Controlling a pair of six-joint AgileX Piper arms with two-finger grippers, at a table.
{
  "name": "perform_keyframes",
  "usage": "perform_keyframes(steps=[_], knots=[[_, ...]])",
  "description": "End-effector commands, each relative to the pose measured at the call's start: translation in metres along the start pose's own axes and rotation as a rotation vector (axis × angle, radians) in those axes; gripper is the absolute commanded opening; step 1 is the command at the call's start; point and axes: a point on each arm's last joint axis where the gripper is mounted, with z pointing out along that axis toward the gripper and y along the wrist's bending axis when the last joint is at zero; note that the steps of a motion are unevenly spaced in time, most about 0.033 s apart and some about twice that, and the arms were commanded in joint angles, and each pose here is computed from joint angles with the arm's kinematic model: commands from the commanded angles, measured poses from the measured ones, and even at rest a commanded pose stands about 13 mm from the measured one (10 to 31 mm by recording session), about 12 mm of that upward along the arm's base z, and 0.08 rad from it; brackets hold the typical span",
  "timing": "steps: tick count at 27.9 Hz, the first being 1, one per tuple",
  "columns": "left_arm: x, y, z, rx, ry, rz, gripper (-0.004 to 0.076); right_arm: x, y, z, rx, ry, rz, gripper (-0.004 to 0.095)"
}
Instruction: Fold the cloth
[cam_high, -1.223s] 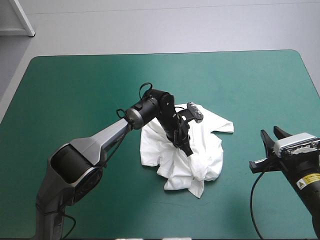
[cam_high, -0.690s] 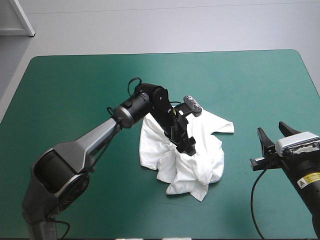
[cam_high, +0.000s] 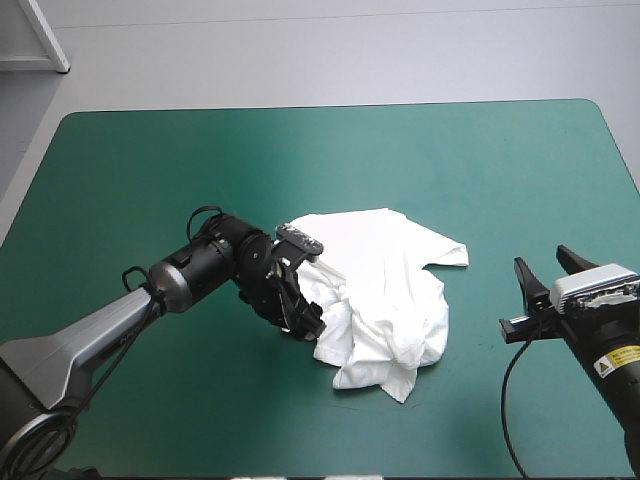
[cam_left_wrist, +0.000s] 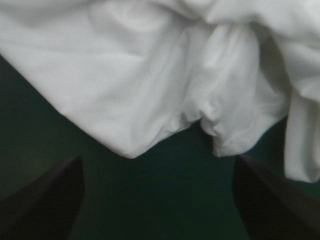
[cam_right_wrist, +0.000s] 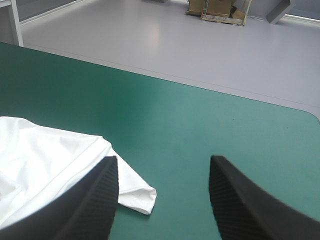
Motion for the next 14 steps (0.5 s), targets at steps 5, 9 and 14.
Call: perform_keyframes(steps=[5, 9, 14], knots=[[0.015, 0.022, -0.005, 0.059, -0.166, -0.145, 0.0592, -0.017, -0.003, -0.004, 0.016, -0.094, 0.002, 0.0526], [0.018, 0.028, 0.004, 0.044, -0.184, -0.165, 0.0592, -0.016, -0.002, -0.004, 0.014, -0.081, 0.002, 0.0526], [0.018, 0.031, 0.019, 0.040, -0.168, -0.173, 0.0583, -0.016, -0.002, -0.004, 0.014, -0.081, 0.012, 0.0526]])
